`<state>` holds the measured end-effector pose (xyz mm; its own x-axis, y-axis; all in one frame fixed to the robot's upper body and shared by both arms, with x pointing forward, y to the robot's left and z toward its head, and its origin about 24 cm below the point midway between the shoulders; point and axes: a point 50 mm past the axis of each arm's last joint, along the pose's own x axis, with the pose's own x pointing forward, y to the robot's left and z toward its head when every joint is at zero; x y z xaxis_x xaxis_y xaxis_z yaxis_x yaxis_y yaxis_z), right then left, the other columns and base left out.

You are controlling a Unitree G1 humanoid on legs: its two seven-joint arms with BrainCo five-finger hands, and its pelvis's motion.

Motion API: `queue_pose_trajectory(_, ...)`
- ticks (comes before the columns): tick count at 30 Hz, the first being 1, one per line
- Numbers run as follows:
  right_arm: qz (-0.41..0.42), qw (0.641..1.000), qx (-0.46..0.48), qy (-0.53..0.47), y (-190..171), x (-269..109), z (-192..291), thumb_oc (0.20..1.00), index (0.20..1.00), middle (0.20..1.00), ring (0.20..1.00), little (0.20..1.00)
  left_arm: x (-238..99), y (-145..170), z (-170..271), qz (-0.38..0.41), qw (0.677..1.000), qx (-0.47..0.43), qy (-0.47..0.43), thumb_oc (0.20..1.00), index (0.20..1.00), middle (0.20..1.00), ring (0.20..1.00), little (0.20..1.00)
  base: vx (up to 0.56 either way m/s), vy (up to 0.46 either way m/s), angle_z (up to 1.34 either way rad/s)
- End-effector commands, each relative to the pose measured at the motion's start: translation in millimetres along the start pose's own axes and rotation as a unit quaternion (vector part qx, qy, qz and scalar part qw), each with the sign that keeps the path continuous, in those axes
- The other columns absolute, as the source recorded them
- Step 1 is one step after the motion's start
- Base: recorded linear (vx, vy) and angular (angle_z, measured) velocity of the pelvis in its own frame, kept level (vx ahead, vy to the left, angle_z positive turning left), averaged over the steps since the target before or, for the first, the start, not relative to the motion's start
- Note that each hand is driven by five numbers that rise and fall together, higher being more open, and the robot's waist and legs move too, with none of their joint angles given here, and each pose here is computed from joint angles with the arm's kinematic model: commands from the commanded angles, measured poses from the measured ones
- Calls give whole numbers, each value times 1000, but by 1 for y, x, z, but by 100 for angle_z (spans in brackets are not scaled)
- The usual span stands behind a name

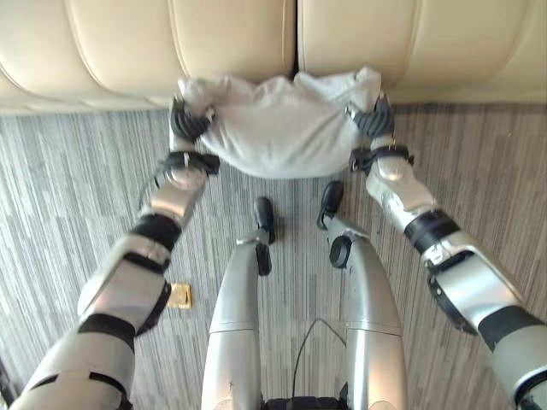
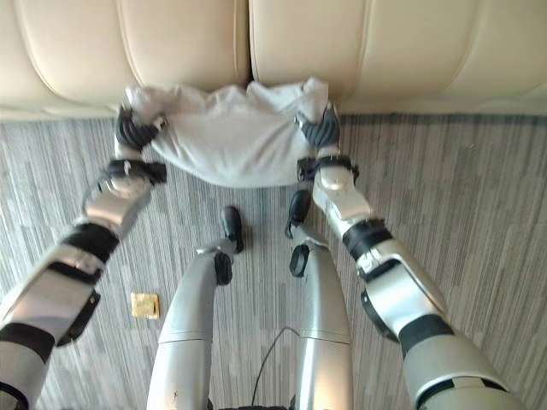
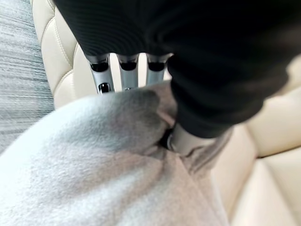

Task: Pick up all the scattered cushions and arrange them neatly on the sofa.

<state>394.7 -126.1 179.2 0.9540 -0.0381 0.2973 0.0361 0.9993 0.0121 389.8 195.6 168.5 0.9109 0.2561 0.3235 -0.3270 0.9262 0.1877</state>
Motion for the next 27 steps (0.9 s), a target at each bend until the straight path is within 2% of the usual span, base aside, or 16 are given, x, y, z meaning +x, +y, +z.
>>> queue_pose_trajectory(1, 116, 984, 66, -114, 60, -13, 42, 200, 200, 200, 200, 200, -11, -24, 36, -22, 991, -76, -105, 200, 200, 200, 200, 200, -22, -36, -8)
queue_pose_trajectory(4, 129, 983, 56, -118, 58, -27, 34, 200, 200, 200, 200, 200, -31, -34, 29, -40, 988, -108, -104, 200, 200, 200, 200, 200, 5, -33, -6)
queue_pose_trajectory(5, 139, 982, 53, -118, 54, -42, 24, 200, 200, 200, 200, 200, -49, -37, 20, -53, 986, -125, -100, 200, 200, 200, 200, 200, 30, -51, -5)
queue_pose_trajectory(6, 161, 981, 38, -106, 44, -70, 6, 200, 200, 200, 200, 200, -82, -40, 3, -95, 983, -137, -83, 200, 200, 200, 200, 200, 29, -50, -6)
queue_pose_trajectory(9, 174, 980, 31, -95, 36, -90, -5, 200, 200, 200, 200, 200, -101, -37, -8, -120, 981, -133, -69, 200, 200, 200, 200, 200, 107, -28, -5)
queue_pose_trajectory(10, 187, 978, 30, -87, 28, -109, -11, 200, 200, 200, 200, 200, -121, -33, -20, -143, 979, -136, -49, 200, 200, 200, 200, 200, 226, -27, -11)
queue_pose_trajectory(12, 196, 977, 20, -77, 14, -126, -16, 200, 200, 200, 200, 200, -138, -25, -28, -162, 978, -129, -36, 200, 200, 200, 200, 200, 192, -23, -12)
queue_pose_trajectory(21, 194, 979, -11, -60, -23, -167, -17, 200, 200, 200, 200, 200, -170, 11, -36, -172, 980, -96, -27, 200, 200, 200, 200, 200, 166, 2, -6)
queue_pose_trajectory(27, 200, 977, 4, -78, -15, -164, -8, 200, 200, 200, 200, 200, -173, 21, -30, -153, 983, -96, -34, 200, 200, 200, 200, 200, 146, 102, -17)
